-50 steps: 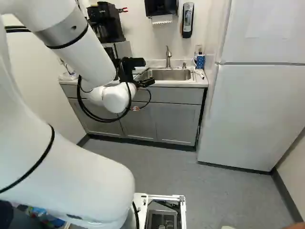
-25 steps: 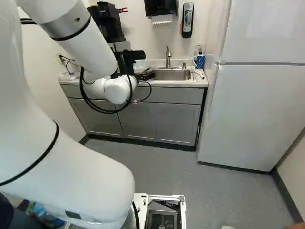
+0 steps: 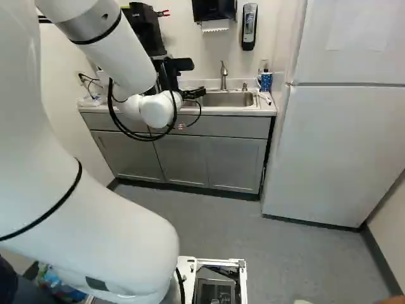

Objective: Rinse the cup and place it in the tray

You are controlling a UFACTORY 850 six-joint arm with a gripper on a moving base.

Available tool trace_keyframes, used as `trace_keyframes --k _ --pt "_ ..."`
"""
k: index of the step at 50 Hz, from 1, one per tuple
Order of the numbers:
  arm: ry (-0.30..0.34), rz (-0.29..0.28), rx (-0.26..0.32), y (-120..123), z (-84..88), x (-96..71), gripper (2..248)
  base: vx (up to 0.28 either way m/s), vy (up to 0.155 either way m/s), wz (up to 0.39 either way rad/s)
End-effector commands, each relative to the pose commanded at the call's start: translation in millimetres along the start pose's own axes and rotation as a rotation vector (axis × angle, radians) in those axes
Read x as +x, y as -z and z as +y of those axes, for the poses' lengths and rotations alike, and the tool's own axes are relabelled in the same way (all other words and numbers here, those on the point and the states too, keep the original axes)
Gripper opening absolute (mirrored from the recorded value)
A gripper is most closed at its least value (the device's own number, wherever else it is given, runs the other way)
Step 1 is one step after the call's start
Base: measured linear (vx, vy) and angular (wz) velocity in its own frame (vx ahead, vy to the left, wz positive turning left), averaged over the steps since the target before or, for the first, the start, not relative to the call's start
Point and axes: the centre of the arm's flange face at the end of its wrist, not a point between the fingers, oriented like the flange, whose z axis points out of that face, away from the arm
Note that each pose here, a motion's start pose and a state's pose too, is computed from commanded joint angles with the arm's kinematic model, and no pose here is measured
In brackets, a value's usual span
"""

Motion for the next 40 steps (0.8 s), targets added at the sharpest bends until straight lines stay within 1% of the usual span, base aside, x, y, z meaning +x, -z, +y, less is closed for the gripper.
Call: trace_keyframes --k 21,40 --pt "0.000 0.017 0.001 -13 -0.5 20.7 247 0.000 0.000 0.000" --pt "0.000 0.032 0.005 -19 -2.0 39.0 247 0.000 0.000 0.000"
